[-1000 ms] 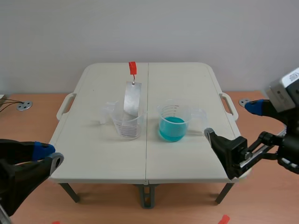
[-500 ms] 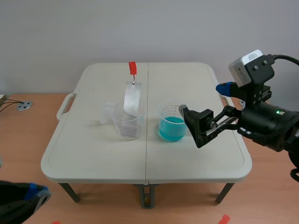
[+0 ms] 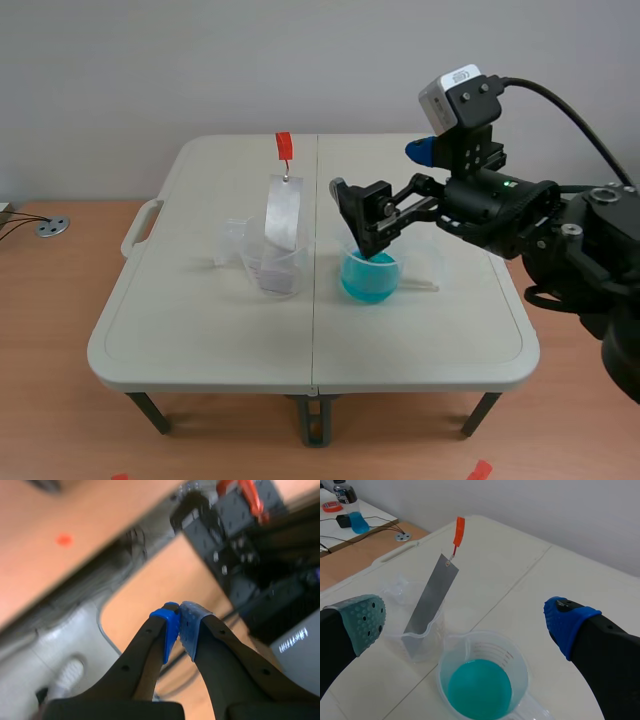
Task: Hold the metal plate by the orange handle, dip it into the blue solution, take it out and point at it, then put the plate back in the beaker on the left.
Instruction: 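Lift the metal plate out of the left beaker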
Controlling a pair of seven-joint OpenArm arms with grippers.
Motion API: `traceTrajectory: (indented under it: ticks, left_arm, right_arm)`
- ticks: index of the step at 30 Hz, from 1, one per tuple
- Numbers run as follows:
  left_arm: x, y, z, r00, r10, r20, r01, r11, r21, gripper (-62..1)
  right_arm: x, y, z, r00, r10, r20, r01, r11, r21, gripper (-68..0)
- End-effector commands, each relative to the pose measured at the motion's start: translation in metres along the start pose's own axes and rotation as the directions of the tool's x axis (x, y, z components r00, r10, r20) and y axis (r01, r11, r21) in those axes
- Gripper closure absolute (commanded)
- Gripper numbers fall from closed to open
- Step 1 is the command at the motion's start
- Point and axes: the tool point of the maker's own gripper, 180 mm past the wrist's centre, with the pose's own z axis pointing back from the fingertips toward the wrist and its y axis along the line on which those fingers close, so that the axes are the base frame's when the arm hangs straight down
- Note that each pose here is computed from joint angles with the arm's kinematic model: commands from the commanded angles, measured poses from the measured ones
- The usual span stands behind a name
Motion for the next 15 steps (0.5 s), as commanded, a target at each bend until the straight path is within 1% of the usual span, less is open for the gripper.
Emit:
traceTrajectory:
  ticks: [1, 5, 10, 15]
  left_arm:
    - [0.000, -0.009, -0.002, 1.000, -0.008, 0.022, 0.009, 1.000, -0.024, -1.8]
    - [-0.025, -0.019, -0.009, 1.000, -0.015, -0.017, 0.014, 0.998, -0.055, -1.9]
    - [-0.052, -0.030, -0.017, 0.997, 0.003, -0.074, -0.009, 0.996, -0.090, -1.8]
    - [-0.074, -0.038, -0.025, 0.992, -0.004, -0.128, -0.012, 0.993, -0.118, -1.8]
  right_arm:
    - [0.016, -0.005, -0.008, 0.999, -0.003, 0.049, 0.003, 1.000, -0.004, -66.3]
    - [0.016, -0.005, -0.026, 0.999, -0.018, 0.040, 0.018, 1.000, 0.006, -66.3]
    - [0.018, 0.000, -0.049, 0.999, -0.033, 0.037, 0.032, 0.999, 0.031, -66.3]
    - [0.021, 0.003, -0.069, 0.999, -0.042, 0.021, 0.041, 0.998, 0.048, -66.3]
